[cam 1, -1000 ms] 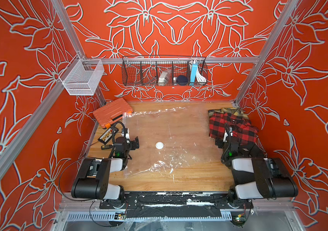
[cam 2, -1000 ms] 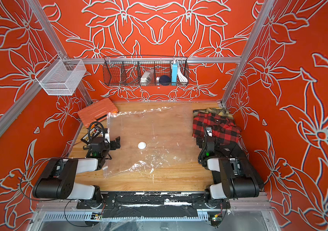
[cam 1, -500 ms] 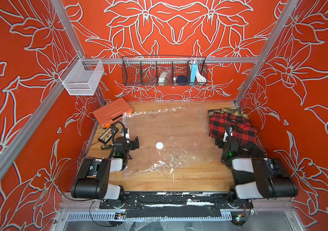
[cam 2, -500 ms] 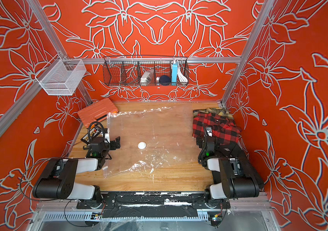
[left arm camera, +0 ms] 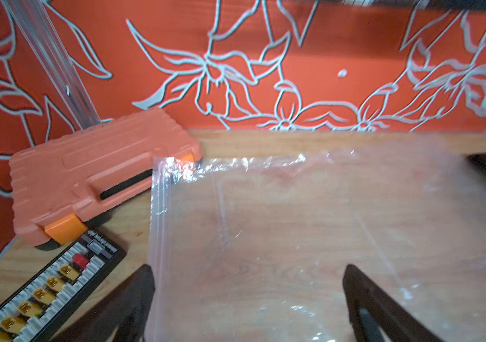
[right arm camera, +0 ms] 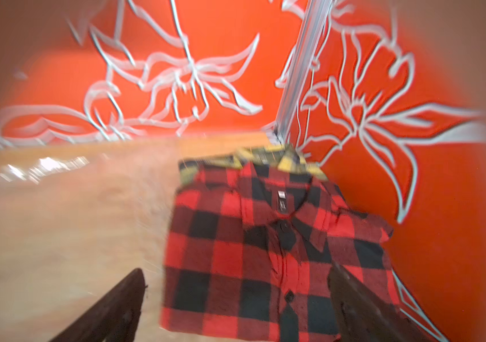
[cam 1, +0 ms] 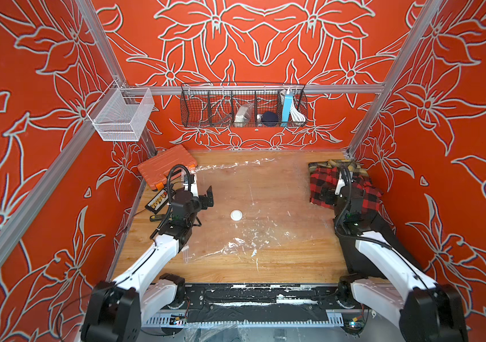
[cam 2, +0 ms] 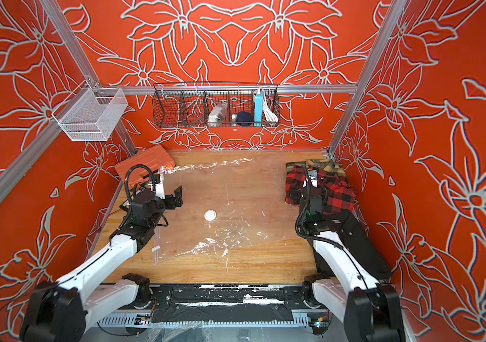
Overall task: Place the folded shirt into the vacuum bag
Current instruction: Adjust the vacuum bag at the center of the board.
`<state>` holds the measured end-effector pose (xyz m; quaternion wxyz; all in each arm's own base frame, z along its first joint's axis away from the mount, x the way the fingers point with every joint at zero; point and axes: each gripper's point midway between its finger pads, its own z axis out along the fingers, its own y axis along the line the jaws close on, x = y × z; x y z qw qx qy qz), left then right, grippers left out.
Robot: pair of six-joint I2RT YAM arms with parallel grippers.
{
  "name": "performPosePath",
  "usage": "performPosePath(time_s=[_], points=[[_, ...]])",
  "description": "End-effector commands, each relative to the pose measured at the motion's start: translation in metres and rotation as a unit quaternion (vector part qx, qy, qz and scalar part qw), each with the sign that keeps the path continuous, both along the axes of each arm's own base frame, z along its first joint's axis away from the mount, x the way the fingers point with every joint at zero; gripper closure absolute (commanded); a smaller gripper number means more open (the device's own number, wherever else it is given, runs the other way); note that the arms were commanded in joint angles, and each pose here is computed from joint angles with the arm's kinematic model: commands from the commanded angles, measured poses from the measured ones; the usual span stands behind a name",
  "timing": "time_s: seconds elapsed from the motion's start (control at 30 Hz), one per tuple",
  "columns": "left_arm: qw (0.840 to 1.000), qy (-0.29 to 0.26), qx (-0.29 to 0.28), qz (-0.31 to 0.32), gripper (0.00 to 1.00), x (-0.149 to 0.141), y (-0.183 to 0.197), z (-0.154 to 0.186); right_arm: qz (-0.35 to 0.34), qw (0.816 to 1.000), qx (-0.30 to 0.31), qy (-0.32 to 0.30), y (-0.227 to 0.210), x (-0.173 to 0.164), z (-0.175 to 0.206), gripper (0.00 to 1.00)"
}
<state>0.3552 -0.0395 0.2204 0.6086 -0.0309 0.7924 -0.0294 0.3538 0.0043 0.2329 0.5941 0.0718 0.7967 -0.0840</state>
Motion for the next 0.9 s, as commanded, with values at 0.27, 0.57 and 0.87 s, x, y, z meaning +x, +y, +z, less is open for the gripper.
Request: performPosePath(time_s=[0.27, 0.57, 0.87], points=[[0.979, 0.037, -0.202, 0.021, 0.07, -0.046, -0.003, 0.045, 0.185, 0.902, 0.365, 0.138, 0.108, -0.051, -0.008, 0.30], [0.943, 0.280, -0.174, -0.039, 0.06, -0.059, -0.041, -0.008, -0.022, 0.864, 0.345, 0.366, 0.095, -0.131, -0.110, 0.26], [0.892, 0.388, -0.217, 0.082, 0.12, -0.066, 0.009, -0.073, 0.055, 0.870, 0.302, 0.386, 0.146, -0.090, -0.110, 0.26]])
